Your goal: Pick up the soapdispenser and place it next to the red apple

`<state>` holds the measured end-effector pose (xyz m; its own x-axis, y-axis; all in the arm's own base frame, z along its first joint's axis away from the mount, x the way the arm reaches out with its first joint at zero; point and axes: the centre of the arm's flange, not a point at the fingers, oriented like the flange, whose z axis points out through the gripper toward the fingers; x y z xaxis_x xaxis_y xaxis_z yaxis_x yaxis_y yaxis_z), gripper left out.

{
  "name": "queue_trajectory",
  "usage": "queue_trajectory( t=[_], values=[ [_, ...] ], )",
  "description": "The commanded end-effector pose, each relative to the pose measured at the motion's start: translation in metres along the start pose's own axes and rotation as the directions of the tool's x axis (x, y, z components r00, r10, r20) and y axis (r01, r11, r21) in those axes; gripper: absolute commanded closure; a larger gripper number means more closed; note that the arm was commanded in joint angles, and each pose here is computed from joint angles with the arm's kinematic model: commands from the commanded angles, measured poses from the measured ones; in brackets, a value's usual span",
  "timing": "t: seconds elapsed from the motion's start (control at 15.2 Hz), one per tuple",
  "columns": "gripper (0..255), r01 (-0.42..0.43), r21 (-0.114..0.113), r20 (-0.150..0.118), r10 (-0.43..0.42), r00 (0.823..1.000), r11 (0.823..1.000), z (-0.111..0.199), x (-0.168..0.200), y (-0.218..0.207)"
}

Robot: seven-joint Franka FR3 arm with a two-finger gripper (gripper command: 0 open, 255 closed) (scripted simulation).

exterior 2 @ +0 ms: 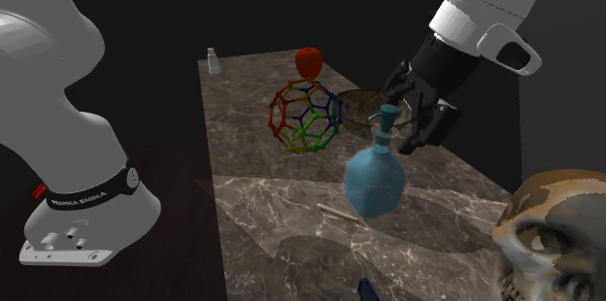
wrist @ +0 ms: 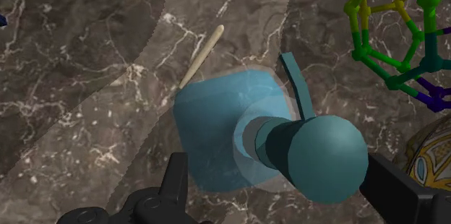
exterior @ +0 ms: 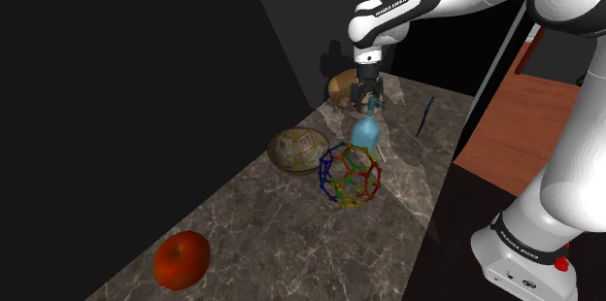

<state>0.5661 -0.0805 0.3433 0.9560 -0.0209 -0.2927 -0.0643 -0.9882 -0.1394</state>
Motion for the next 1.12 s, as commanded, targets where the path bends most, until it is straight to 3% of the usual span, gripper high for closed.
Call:
queue_trajectory(
  t=[0.0, 0.53, 0.59, 1.06],
  values=[
    [0, 0.0, 0.0, -0.001, 0.0, 1.0, 1.0, 0.0139, 0.0008, 0.0],
    [0, 0.0, 0.0, -0.001, 0.0, 1.0, 1.0, 0.0139, 0.0008, -0.0001],
    [255, 0.0, 0.0, -0.001, 0.0, 1.0, 1.0, 0.0139, 0.0008, -0.0001],
    [255, 0.0, 0.0, -0.001, 0.0, 1.0, 1.0, 0.0139, 0.0009, -0.0001]
  ],
)
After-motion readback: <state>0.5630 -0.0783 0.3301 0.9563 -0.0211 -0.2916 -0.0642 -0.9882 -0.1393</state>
